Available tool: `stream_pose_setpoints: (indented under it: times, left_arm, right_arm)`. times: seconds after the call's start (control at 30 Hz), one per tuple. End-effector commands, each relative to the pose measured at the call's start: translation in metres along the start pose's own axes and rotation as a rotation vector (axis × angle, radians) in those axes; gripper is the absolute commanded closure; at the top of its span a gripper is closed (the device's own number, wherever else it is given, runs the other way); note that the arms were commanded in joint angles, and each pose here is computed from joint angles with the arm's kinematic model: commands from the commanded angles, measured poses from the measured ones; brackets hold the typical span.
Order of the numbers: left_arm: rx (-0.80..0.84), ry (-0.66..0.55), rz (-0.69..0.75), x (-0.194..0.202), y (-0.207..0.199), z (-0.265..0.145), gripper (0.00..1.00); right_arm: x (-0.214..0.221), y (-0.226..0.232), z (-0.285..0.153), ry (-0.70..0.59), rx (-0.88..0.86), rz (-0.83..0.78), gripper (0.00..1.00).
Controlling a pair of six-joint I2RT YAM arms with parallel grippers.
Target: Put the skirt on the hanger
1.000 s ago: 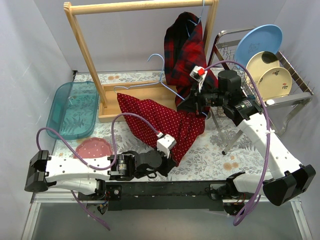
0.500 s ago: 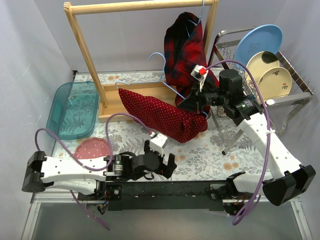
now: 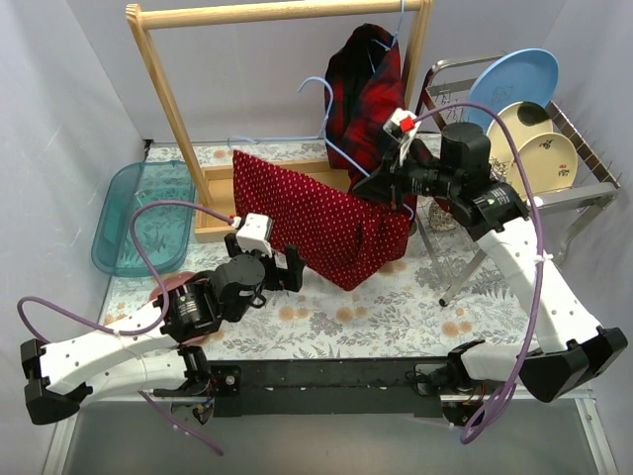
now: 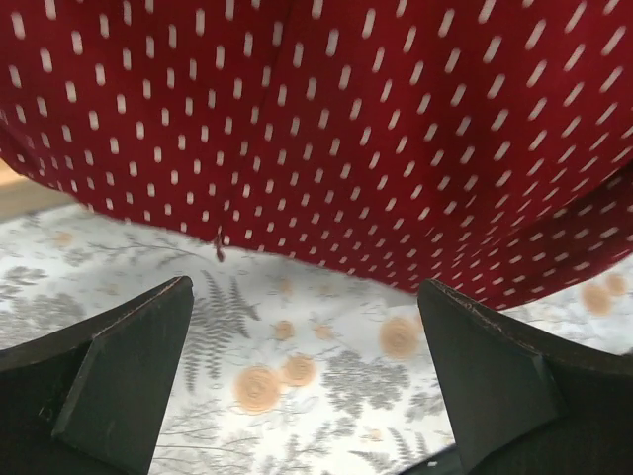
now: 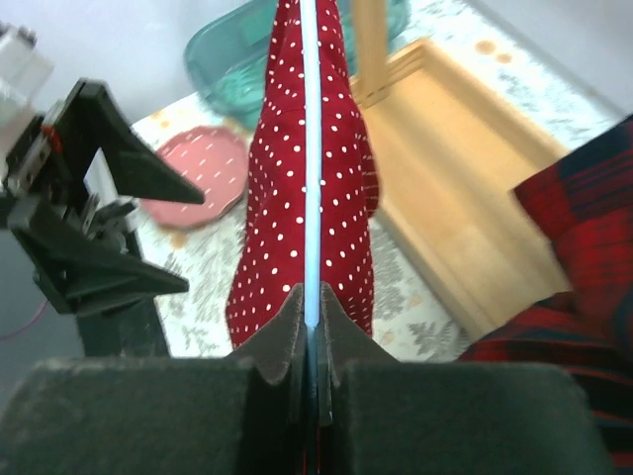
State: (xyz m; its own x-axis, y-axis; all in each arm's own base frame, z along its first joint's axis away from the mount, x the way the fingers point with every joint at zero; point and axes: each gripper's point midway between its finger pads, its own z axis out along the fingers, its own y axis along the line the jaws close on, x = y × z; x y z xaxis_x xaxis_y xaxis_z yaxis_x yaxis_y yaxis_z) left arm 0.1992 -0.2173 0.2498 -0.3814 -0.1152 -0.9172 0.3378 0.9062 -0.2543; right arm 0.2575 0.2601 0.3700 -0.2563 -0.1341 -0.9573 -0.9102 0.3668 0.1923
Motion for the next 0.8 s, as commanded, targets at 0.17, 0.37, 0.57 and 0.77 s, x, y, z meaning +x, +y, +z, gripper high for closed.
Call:
stream_pose_setpoints:
  times: [0.17, 0.37, 0.57, 0.77]
  left_arm:
    - [-0.09, -0.002, 0.139, 0.002, 0.033, -0.006, 0.02]
    - [-0.095, -0.068, 0.066, -0.007, 0.045, -0.019, 0.02]
    - [-0.085, -0.099, 0.022, -0.004, 0.05, -0.023, 0.02]
    - [-0.106, -0.079, 0.036, 0.006, 0.052, -0.016, 0.02]
  right_arm:
    - [-0.097, -0.029, -0.005, -0.214, 0.196, 0.045, 0.99]
    - [-0.143, -0.062, -0.005, -0.323, 0.362, 0.121, 0.99]
    - [-0.17, -0.089, 0.007, -0.395, 0.433, 0.166, 0.99]
    - [-0.169, -0.116, 0.033, -0.394, 0.452, 0.194, 0.99]
